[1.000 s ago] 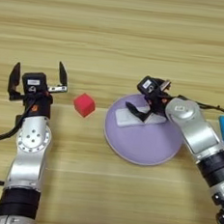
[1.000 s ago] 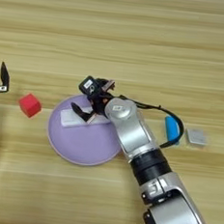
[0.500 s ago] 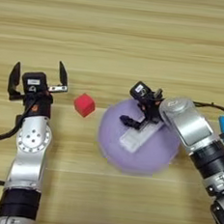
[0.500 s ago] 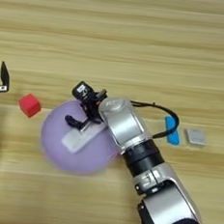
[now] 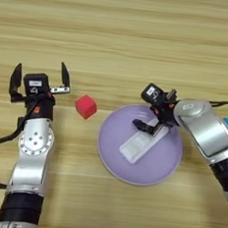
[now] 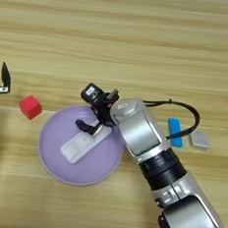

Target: Move the objects on the table

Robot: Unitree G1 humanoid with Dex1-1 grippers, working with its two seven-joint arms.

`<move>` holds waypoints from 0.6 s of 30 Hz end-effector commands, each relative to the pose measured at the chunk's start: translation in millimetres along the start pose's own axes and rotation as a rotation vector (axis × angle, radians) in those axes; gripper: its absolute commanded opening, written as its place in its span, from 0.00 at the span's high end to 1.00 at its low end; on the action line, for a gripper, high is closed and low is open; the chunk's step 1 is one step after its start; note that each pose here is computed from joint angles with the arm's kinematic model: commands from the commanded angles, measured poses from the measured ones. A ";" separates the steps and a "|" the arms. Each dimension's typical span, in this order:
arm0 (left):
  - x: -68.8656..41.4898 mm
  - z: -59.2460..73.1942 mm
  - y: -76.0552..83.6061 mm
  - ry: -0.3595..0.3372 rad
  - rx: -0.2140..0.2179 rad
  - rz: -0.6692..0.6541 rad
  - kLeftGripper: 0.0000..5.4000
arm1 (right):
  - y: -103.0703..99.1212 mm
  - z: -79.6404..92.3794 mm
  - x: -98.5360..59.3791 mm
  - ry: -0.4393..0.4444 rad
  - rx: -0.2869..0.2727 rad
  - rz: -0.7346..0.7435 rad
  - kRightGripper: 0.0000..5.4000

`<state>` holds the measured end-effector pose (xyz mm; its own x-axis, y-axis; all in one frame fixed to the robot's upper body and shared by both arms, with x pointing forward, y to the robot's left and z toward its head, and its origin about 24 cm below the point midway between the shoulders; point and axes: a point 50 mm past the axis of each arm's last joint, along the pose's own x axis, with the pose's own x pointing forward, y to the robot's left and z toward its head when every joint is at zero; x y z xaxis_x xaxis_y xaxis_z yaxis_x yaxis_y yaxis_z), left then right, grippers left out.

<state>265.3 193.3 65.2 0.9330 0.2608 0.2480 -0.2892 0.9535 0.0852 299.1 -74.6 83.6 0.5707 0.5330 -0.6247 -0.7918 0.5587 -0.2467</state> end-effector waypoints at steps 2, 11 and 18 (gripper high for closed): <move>-0.7 -0.8 -0.6 0.008 0.014 -0.002 0.00 | -18.0 -9.1 4.6 0.011 -0.095 -0.124 0.00; -0.5 -0.7 -0.7 0.008 0.014 -0.003 0.00 | -24.5 -39.9 25.5 0.069 -0.119 -0.165 0.00; -1.3 -0.7 -1.8 0.010 0.013 -0.004 0.00 | -23.7 -41.1 29.9 0.047 -0.140 -0.169 0.00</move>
<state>265.3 193.0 65.0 0.9334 0.2603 0.2472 -0.2887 0.9535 0.0861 331.8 -92.0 59.2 0.7147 0.4496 -0.5358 -0.6934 0.5560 -0.4584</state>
